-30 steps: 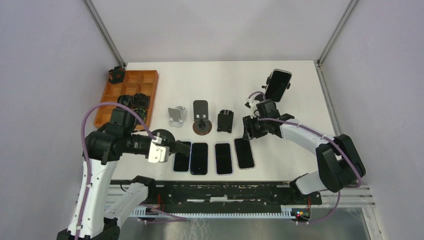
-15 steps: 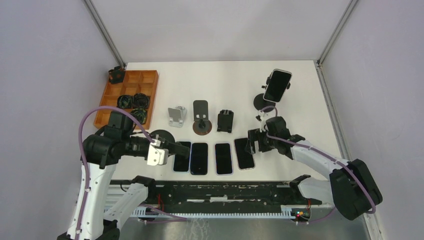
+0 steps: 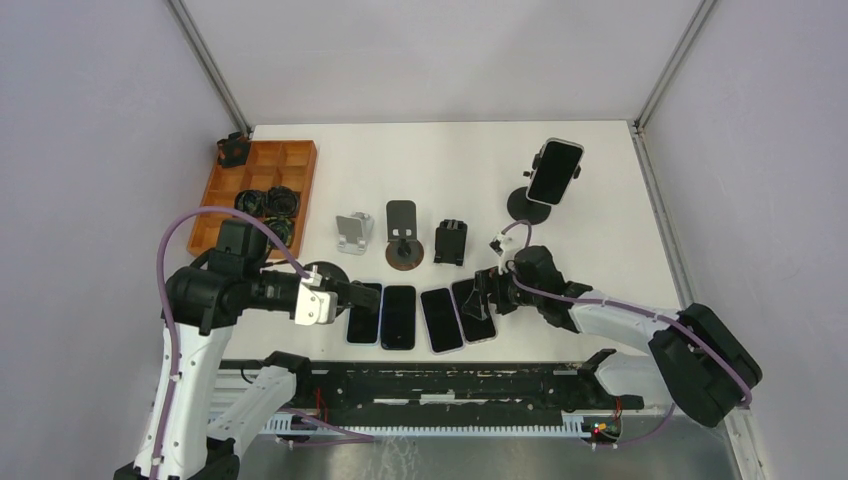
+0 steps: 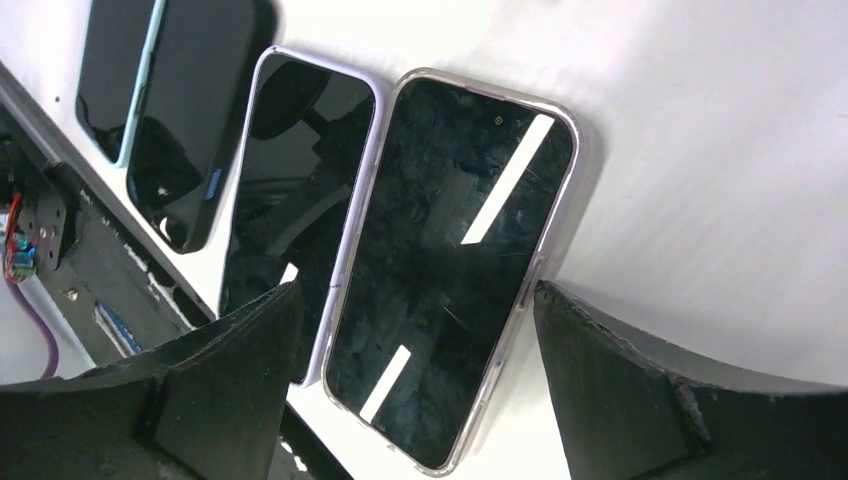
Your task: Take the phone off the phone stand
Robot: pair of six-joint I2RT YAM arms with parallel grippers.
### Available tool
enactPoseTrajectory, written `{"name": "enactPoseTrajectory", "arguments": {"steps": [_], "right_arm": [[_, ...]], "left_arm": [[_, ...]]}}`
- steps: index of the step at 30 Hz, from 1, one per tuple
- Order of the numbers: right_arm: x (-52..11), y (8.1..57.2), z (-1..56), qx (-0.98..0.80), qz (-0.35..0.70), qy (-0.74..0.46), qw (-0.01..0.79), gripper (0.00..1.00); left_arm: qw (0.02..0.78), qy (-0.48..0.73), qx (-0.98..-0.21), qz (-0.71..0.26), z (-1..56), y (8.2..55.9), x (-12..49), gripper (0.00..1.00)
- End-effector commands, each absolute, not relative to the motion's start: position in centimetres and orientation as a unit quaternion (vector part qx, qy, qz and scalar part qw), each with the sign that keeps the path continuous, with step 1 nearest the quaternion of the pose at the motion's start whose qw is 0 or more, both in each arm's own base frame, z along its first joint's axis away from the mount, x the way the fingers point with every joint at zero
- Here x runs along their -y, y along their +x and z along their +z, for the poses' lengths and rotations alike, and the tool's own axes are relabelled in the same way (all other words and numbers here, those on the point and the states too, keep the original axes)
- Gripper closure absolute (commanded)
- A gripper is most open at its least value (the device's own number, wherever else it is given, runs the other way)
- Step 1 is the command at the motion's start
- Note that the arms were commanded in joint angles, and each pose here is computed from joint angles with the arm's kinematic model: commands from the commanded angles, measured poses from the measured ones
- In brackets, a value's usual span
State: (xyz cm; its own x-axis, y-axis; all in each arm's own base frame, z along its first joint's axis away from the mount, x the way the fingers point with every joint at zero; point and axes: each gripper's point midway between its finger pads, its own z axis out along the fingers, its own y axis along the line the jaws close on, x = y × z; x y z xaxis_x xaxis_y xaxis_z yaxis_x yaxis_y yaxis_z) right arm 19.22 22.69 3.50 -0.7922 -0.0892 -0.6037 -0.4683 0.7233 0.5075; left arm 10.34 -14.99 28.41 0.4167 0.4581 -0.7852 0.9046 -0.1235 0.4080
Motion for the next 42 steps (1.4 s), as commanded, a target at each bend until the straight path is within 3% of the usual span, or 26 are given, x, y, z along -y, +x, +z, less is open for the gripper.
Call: {"name": "enactPoseTrajectory", "arguments": {"steps": [1, 8, 13, 18, 24, 29, 42], "right_arm": [[-24.3, 17.1, 2.8, -0.895, 0.342, -0.164, 0.236, 0.1], [-26.4, 17.1, 6.1, -0.875, 0.379, -0.155, 0.256, 0.1], [-26.7, 21.4, 15.4, -0.848, 0.342, -0.187, 0.36, 0.04], [-31.3, 20.1, 28.9, -0.724, 0.495, -0.251, 0.41, 0.02], [-34.9, 16.1, 37.3, -0.616, 0.616, -0.305, 0.385, 0.02], [-36.9, 13.9, 39.4, -0.583, 0.66, -0.323, 0.347, 0.02], [-41.3, 9.6, 38.0, -0.58, 0.657, -0.388, 0.286, 0.02]], "left_arm": [[0.494, 0.704, -0.449, -0.241, 31.1, 10.7, 15.8, 0.98], [0.493, 0.706, -0.448, -0.24, 31.0, 10.8, 15.8, 0.98], [0.494, 0.703, -0.446, -0.249, 31.2, 10.9, 16.0, 0.98], [0.494, 0.7, -0.443, -0.263, 31.2, 10.9, 16.3, 0.98], [0.485, 0.713, -0.443, -0.245, 30.4, 11.6, 16.0, 0.98], [0.478, 0.719, -0.447, -0.235, 29.9, 12.1, 15.7, 0.98], [0.449, 0.754, -0.446, -0.175, 27.4, 13.2, 14.2, 0.98]]}}
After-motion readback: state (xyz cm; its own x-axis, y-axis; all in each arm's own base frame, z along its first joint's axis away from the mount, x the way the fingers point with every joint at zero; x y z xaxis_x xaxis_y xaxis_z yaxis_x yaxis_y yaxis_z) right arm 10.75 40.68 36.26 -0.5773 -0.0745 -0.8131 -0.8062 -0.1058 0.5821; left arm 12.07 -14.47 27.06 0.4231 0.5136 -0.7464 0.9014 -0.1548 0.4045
